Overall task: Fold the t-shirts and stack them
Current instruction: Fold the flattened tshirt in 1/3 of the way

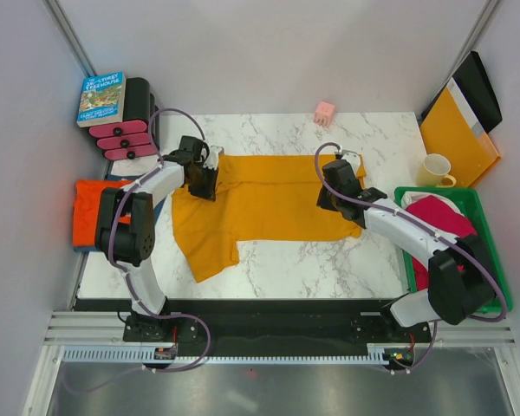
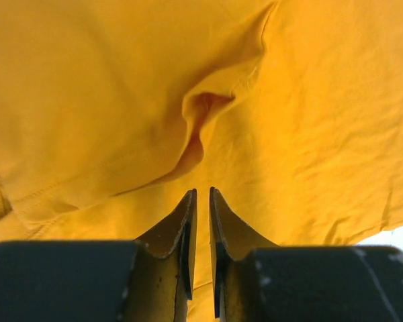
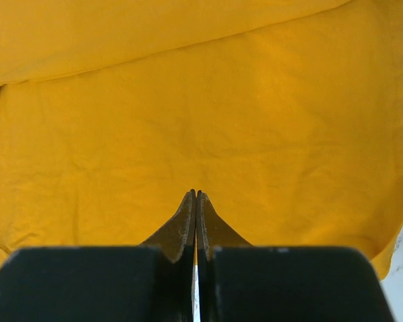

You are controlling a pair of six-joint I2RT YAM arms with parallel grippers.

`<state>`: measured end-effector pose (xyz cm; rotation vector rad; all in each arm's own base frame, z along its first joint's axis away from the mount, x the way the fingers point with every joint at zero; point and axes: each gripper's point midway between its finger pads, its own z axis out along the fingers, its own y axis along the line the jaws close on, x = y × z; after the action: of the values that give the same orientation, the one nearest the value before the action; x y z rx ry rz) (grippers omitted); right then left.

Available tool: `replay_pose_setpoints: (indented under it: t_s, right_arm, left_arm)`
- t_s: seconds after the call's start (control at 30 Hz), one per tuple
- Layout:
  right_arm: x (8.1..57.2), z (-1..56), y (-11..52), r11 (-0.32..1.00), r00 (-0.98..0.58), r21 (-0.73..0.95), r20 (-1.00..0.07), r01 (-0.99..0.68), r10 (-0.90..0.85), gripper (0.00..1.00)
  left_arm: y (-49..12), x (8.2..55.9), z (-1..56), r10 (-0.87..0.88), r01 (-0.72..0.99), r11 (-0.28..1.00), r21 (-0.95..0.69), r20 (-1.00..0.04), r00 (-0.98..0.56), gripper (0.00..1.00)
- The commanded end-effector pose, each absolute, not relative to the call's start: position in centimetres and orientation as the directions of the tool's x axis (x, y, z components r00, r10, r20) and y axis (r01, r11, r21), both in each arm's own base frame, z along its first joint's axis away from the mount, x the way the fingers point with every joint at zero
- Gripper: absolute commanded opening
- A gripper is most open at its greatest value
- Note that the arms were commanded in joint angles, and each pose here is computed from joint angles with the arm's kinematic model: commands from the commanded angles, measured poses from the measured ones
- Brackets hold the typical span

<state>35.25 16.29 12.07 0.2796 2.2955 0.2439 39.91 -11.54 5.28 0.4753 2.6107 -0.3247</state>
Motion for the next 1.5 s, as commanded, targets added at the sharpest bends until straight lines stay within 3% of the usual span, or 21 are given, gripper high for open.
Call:
replay_pose_setpoints:
  t_s: [0.0,0.2,0.47,0.73,0.97,1.2,1.27,1.3,1.33,1.4,1.43,1.47]
  right_arm:
    - [35.1,13.3,16.6,0.943,-0.63,0.311,-0.711,0.117,0.313,0.0]
    - [34.2,13.9,16.7,0.935,-0.622,0.336,-0.711,0.112,0.33,0.0]
    - [32.3,13.2,15.6,0.94,-0.637,0.313,-0.7,0.133,0.323,0.0]
    - [32.1,12.5,15.3,0.944,-0.645,0.294,-0.695,0.15,0.319,0.0]
    - [32.4,11.4,16.6,0.937,-0.656,0.317,-0.677,0.15,0.334,0.0]
    - [32.1,11.4,17.2,0.933,-0.652,0.329,-0.678,0.143,0.339,0.0]
    - [32.3,12.4,17.1,0.934,-0.636,0.329,-0.693,0.14,0.34,0.0]
    - [32.4,12.8,16.9,0.935,-0.628,0.325,-0.701,0.142,0.339,0.0]
    - [32.7,13.4,16.1,0.94,-0.605,0.301,-0.723,0.159,0.334,0.07]
    - [32.9,15.1,15.4,0.947,-0.579,0.278,-0.75,0.164,0.32,0.18]
    - [33.0,15.6,15.1,0.949,-0.57,0.267,-0.759,0.167,0.314,0.33]
    - [32.9,16.1,14.4,0.955,-0.561,0.237,-0.773,0.179,0.297,0.39]
  left_arm:
    - [-11.0,40.7,7.0,0.27,0.384,0.918,-0.103,-0.547,-0.792,0.18]
    - [-10.6,45.9,11.9,0.179,0.304,0.95,-0.066,-0.684,-0.708,0.22]
    - [-12.6,48.2,8.1,0.232,0.358,0.929,-0.095,-0.605,-0.762,0.24]
    - [-14.1,45.4,5.6,0.29,0.43,0.891,-0.144,-0.548,-0.784,0.21]
    - [-14.7,43.2,7.4,0.295,0.467,0.867,-0.175,-0.575,-0.763,0.2]
    - [-14.6,38.7,5.7,0.364,0.513,0.837,-0.193,-0.504,-0.783,0.19]
    - [-13.9,39.1,7.0,0.331,0.489,0.857,-0.163,-0.554,-0.764,0.21]
    - [-13.4,38.5,7.1,0.316,0.474,0.867,-0.156,-0.563,-0.763,0.25]
    - [-13.2,38.9,10.1,0.292,0.473,0.871,-0.134,-0.634,-0.716,0.39]
    - [-12.6,38.9,12.5,0.25,0.453,0.882,-0.132,-0.683,-0.686,0.53]
    - [-12.4,38.7,14.7,0.233,0.452,0.884,-0.121,-0.723,-0.65,0.69]
    - [-12.1,38.3,15.8,0.215,0.44,0.89,-0.123,-0.737,-0.641,0.76]
